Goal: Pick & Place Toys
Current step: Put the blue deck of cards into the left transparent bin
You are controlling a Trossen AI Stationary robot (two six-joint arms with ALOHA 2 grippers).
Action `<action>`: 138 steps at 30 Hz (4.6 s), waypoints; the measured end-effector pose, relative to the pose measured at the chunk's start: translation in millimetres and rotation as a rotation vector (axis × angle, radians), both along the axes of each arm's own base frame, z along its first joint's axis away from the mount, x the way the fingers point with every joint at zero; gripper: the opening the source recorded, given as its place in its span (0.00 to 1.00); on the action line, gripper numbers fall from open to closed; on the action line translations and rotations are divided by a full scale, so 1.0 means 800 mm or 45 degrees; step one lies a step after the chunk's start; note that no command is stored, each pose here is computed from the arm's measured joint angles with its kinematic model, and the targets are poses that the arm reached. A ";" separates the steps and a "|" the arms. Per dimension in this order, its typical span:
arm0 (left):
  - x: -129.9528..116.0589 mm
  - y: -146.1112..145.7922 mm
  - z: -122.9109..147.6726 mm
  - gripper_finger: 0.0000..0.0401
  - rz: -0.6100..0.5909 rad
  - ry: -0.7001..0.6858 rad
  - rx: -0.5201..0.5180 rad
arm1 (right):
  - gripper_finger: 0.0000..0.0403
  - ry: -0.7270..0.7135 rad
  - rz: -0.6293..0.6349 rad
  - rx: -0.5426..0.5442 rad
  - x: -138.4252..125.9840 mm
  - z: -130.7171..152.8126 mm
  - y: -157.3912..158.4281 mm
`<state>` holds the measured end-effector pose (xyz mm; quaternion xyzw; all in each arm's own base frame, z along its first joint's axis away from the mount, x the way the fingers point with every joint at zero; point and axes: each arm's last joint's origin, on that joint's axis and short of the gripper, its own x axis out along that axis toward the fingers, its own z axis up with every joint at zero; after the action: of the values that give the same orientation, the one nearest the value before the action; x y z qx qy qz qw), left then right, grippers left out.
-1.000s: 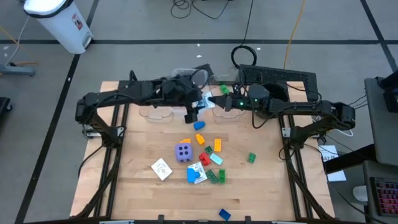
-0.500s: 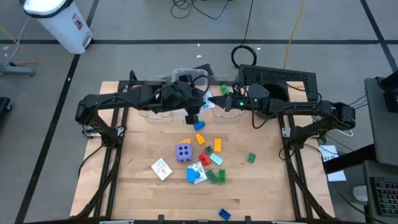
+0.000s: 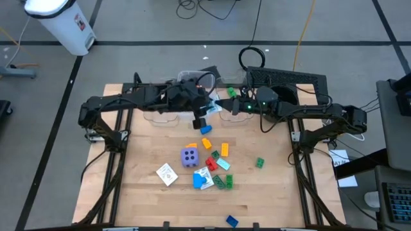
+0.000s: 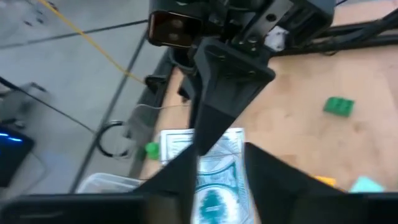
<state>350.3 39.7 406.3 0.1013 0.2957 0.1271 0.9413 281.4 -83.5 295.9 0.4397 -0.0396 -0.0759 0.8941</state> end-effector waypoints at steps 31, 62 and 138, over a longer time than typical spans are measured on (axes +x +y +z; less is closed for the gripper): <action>0.016 0.001 -0.027 0.90 0.111 0.200 0.248 | 0.15 -0.151 -0.057 0.041 -0.001 0.013 -0.001; 0.014 0.010 -0.028 0.74 0.099 0.203 0.208 | 0.45 -0.181 -0.075 -0.032 -0.003 0.017 -0.005; -0.221 0.201 -0.232 0.74 1.563 -0.015 -0.976 | 0.52 -0.301 0.184 -0.135 -0.091 0.068 -0.064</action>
<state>173.5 200.2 220.4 -0.4211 0.3181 0.5209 0.6710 208.8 -135.0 350.7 0.3996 -0.1169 0.0433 0.9082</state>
